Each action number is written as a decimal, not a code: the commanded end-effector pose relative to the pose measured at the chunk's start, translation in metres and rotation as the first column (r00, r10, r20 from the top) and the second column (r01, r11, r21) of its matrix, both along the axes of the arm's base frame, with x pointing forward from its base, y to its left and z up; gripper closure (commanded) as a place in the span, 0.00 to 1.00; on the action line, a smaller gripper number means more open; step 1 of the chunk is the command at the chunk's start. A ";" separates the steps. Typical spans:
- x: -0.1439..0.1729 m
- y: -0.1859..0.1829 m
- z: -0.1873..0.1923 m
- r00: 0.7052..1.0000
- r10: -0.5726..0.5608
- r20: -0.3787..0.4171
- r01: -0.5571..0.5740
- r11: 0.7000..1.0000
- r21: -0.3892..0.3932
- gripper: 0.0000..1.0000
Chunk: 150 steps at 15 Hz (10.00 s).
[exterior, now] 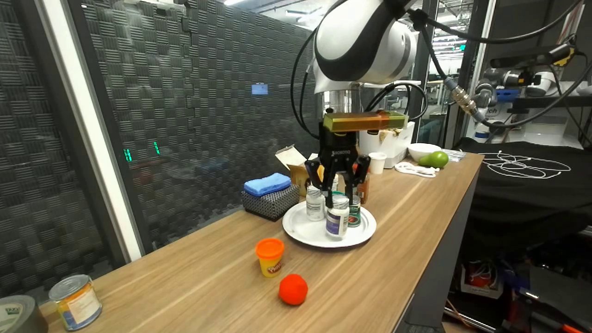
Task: Put the bottles and the orange plushy on the table onto the plate
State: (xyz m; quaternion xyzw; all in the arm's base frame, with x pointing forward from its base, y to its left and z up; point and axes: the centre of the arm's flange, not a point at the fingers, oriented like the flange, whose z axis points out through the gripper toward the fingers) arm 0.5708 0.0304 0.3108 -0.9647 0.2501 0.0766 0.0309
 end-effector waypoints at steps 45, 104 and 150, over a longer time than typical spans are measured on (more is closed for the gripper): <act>0.012 0.146 0.024 0.983 0.172 0.063 -0.173 0.985 0.001 0.00; 0.079 0.026 -0.032 0.926 -0.370 0.070 0.373 0.927 -0.047 0.71; -0.044 0.193 -0.060 0.982 0.174 0.079 -0.174 0.985 -0.008 0.29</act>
